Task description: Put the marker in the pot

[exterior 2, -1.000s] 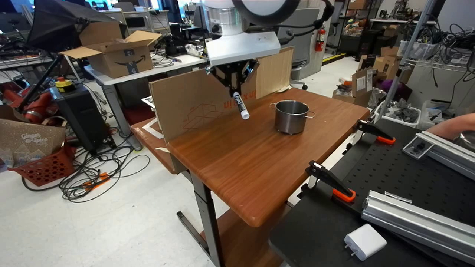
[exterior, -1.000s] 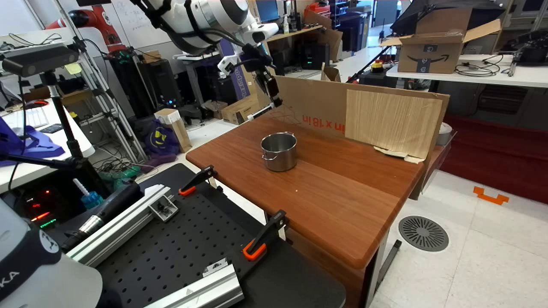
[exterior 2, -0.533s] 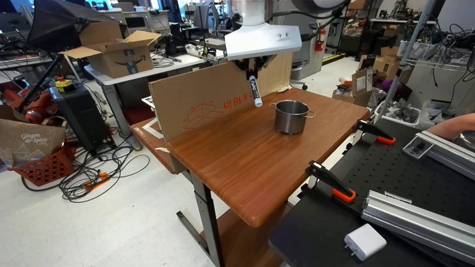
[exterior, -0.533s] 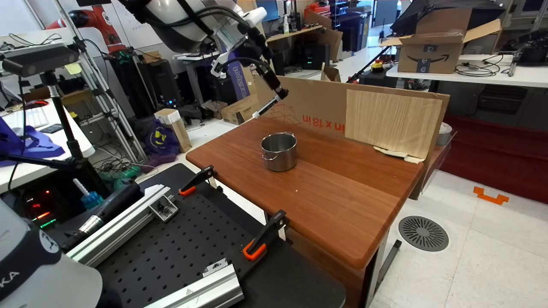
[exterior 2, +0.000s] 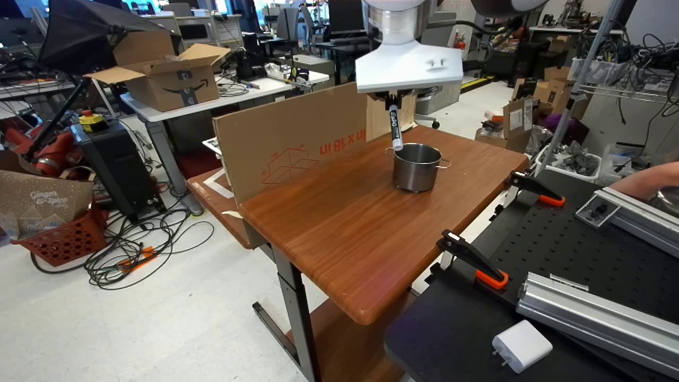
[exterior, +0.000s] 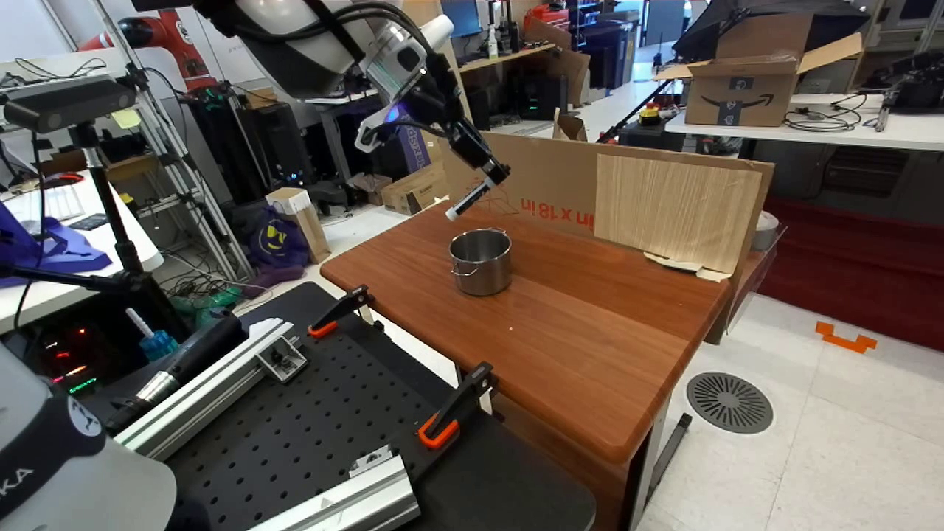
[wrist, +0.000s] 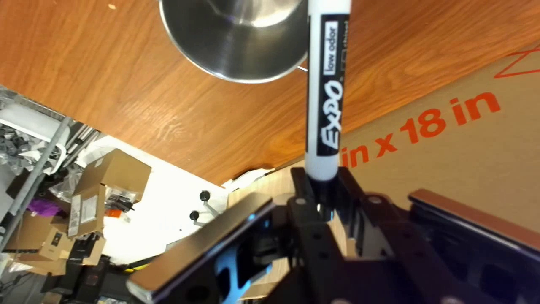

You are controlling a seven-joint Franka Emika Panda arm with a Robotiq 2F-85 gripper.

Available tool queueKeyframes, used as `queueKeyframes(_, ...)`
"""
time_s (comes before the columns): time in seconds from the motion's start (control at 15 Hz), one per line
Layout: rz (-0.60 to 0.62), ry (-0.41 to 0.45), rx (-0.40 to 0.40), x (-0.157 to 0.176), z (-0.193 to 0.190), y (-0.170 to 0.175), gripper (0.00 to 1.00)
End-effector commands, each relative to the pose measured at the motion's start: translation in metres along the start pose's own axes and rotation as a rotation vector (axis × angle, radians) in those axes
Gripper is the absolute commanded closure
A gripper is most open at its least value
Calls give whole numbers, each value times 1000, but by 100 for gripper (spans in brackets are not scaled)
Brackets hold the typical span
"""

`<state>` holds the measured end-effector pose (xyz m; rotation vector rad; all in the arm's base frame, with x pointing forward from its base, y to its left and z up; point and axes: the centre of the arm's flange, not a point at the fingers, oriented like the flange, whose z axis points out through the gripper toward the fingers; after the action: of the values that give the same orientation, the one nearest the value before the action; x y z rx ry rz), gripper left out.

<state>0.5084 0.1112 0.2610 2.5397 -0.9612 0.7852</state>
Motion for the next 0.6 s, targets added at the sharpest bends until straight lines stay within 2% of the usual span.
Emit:
queueKeyframes(0.0, 52, 24, -27, -5, 0, 22, 95)
queueKeyframes(0.53, 126, -2, -101, 2, 23, 43, 95)
